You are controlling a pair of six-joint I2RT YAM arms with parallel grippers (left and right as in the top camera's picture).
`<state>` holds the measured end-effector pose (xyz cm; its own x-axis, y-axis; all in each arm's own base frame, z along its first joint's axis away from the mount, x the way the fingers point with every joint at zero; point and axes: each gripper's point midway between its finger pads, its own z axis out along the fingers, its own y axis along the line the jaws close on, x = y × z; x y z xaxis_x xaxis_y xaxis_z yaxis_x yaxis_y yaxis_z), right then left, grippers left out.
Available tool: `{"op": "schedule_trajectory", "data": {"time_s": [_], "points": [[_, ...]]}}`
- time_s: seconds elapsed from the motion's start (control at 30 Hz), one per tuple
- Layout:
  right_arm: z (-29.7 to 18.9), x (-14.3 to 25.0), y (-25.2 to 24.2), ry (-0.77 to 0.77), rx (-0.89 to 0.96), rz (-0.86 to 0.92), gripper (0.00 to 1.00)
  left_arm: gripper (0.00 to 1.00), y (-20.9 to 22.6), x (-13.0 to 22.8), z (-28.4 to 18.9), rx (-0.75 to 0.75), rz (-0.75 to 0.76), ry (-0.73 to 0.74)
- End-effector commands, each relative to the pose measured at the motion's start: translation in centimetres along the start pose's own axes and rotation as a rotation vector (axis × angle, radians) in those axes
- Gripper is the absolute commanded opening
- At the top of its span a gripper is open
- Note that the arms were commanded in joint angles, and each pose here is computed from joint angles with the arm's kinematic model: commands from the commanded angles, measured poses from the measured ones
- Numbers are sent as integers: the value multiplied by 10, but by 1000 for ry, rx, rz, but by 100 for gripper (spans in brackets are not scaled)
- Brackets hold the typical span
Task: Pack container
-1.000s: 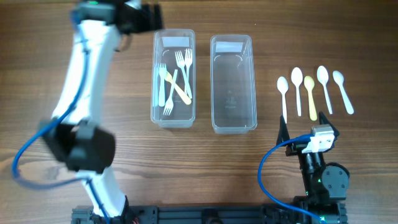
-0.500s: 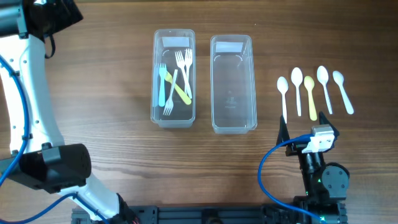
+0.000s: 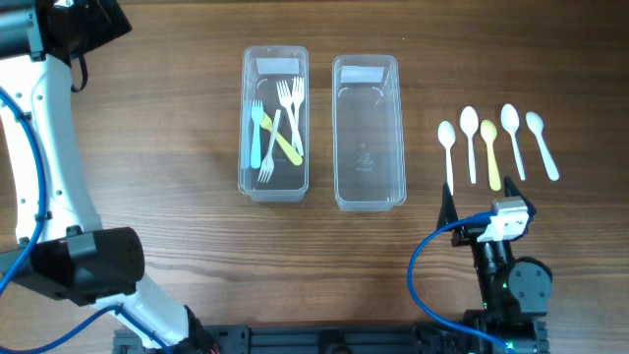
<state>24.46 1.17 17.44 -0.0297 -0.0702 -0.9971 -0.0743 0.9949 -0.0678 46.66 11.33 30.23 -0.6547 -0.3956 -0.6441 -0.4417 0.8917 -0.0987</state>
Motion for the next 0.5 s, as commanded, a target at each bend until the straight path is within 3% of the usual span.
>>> {"op": "schedule_trajectory", "data": {"time_s": [0.0,0.13,0.3,0.47], "points": [[0,0,-2,-7,11,17,100,100,4,-1,-1,-14,-5,-6],[0,-11,-7,-50,38,44,100,100,4,-1,-1,-14,-5,-6],[-6,-45,-36,-207,177,335,100,100,4,-1,-1,-14,-5,-6],[0,-88,-53,-252,251,311,100,100,4,-1,-1,-14,-5,-6]]}}
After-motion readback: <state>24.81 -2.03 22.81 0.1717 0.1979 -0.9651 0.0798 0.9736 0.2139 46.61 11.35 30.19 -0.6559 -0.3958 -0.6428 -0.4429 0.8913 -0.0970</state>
